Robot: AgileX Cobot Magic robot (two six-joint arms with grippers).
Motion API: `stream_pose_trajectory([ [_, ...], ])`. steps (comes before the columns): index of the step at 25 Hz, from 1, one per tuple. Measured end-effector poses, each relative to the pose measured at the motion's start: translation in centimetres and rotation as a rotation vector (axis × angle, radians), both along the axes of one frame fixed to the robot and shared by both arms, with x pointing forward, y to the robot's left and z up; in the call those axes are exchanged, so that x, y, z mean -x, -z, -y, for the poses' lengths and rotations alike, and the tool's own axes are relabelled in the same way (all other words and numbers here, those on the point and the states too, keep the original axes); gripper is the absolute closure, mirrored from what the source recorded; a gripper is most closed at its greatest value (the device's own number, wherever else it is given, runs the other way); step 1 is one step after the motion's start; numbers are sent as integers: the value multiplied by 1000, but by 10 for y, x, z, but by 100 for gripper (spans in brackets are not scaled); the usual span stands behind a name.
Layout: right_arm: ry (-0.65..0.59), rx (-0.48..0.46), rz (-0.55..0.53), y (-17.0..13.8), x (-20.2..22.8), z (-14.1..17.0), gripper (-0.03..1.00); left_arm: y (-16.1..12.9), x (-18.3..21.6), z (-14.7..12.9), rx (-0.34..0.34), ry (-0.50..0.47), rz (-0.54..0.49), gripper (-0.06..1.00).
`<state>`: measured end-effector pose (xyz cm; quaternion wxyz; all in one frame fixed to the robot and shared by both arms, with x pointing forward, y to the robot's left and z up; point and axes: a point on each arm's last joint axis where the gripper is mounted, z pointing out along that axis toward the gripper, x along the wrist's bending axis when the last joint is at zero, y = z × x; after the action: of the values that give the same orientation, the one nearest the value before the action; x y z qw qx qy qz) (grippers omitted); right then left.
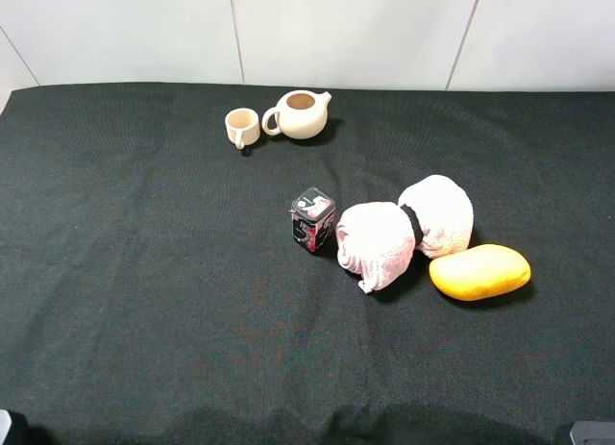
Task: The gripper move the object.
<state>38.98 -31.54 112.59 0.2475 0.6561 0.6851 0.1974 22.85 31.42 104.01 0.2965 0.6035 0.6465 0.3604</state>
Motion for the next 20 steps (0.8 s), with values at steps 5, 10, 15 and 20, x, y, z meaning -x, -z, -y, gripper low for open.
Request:
stream_pose_trajectory([
  [5,33,-3,69,11,41,-4,27,0,0,0,0,0,0,10],
  [10,60,-20,132,28,79,-9,27,0,0,0,0,0,0,10],
  [15,64,-21,160,49,102,-12,27,0,0,0,0,0,0,10],
  [20,59,-33,187,62,117,-15,27,0,0,0,0,0,0,10],
])
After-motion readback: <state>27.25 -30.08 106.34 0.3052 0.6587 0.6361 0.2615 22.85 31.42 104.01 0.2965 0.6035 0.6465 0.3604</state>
